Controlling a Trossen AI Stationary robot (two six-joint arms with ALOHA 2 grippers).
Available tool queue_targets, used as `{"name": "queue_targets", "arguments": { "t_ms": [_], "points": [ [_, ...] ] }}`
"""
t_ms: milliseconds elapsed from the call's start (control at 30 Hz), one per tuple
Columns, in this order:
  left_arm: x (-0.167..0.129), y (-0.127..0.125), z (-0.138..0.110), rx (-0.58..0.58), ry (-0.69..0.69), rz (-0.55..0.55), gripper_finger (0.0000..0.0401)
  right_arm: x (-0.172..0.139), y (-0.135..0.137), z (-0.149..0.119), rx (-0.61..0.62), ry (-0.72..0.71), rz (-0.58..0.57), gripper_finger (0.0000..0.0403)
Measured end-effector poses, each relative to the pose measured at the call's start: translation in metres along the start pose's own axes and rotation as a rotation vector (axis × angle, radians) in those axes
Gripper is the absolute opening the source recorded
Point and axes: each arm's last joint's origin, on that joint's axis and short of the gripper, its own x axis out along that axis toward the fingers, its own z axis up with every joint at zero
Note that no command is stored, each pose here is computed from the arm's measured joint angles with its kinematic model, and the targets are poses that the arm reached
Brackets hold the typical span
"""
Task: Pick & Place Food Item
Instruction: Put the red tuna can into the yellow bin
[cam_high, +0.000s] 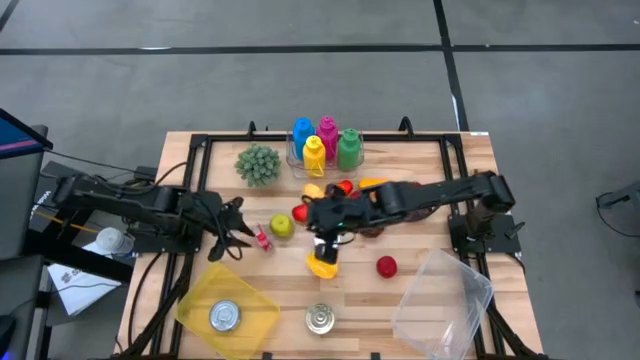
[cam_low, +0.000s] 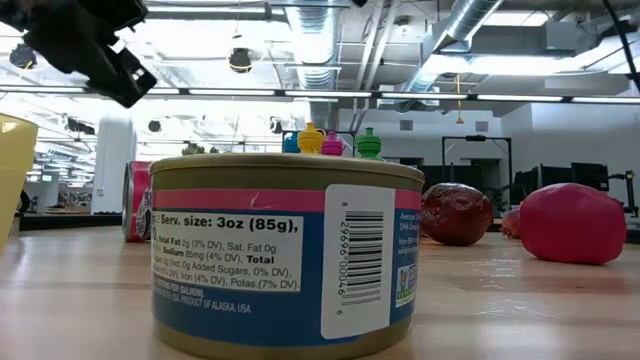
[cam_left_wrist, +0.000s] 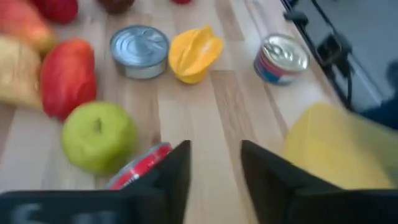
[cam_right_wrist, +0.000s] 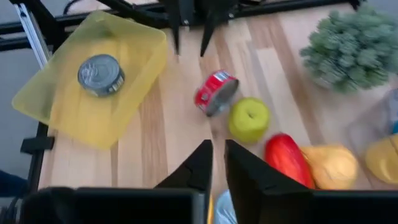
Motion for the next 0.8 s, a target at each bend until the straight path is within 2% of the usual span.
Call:
{"name": "queue_targets", "arguments": {
  "t_ms": [167, 300, 500, 800],
  "points": [
    [0.017, 0.003, 0.004, 0.203, 0.031, 0.026, 0.0247, -0.025, -0.001, -0.003, 0.001, 0.020, 0.004, 0.0084],
    [0.036, 0.008, 0.003, 0.236, 0.093, 0.077, 0.0297, -0.033, 0.003, -0.007, -0.014, 0.042, 0.011, 0.0106],
    [0.058, 0.010, -0.002, 0.351, 0.185, 0.005, 0.0312, -0.034, 0.006, -0.011, -0.029, 0.075, 0.008, 0.0113],
    [0.081, 0.015, -0.008, 0.413, 0.245, -0.009, 0.0301, -0.030, 0.006, -0.012, -0.027, 0.087, 0.004, 0.0112]
  ]
}}
